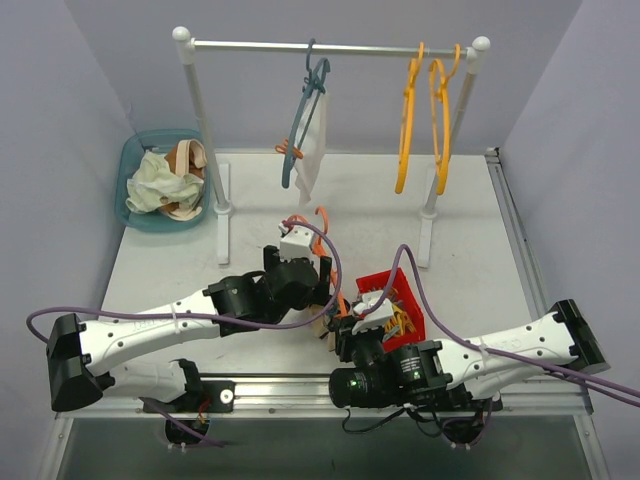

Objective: Remove the underwear clipped to the hanger

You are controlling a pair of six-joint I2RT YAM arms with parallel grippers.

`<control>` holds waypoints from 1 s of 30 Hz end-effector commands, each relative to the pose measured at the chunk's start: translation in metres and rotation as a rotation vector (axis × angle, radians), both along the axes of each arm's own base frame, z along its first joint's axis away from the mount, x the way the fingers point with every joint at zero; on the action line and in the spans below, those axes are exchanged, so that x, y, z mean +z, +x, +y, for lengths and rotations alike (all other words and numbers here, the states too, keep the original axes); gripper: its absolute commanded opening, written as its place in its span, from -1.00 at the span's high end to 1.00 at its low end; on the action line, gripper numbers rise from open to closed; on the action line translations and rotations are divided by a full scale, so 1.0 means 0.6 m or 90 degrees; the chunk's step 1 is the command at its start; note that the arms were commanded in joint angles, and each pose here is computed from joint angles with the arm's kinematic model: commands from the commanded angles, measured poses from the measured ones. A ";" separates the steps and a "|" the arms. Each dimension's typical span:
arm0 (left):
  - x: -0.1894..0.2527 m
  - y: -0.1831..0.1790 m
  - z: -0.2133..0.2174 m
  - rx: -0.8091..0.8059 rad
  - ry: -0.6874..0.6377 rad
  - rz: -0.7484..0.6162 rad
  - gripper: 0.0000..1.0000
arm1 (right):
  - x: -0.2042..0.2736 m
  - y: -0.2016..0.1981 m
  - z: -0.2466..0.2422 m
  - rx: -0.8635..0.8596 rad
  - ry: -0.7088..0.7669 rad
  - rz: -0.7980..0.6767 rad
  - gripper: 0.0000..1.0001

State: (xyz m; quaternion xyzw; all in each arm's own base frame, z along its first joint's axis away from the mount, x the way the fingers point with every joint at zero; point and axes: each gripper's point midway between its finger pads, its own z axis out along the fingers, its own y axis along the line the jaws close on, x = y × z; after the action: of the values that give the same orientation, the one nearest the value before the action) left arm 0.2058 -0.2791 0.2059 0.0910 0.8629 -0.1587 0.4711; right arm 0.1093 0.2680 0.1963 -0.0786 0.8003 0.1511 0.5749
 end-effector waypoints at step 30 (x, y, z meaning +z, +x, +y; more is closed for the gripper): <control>0.031 -0.016 -0.054 -0.080 -0.081 -0.032 -0.75 | 0.052 0.012 -0.015 -0.033 0.050 -0.031 1.00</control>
State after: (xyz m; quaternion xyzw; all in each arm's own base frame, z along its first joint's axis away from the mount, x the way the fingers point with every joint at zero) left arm 0.1942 -0.2943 0.2052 0.1111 0.8462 -0.2151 0.4748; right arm 0.1111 0.2605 0.2041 -0.0665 0.7995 0.1562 0.5762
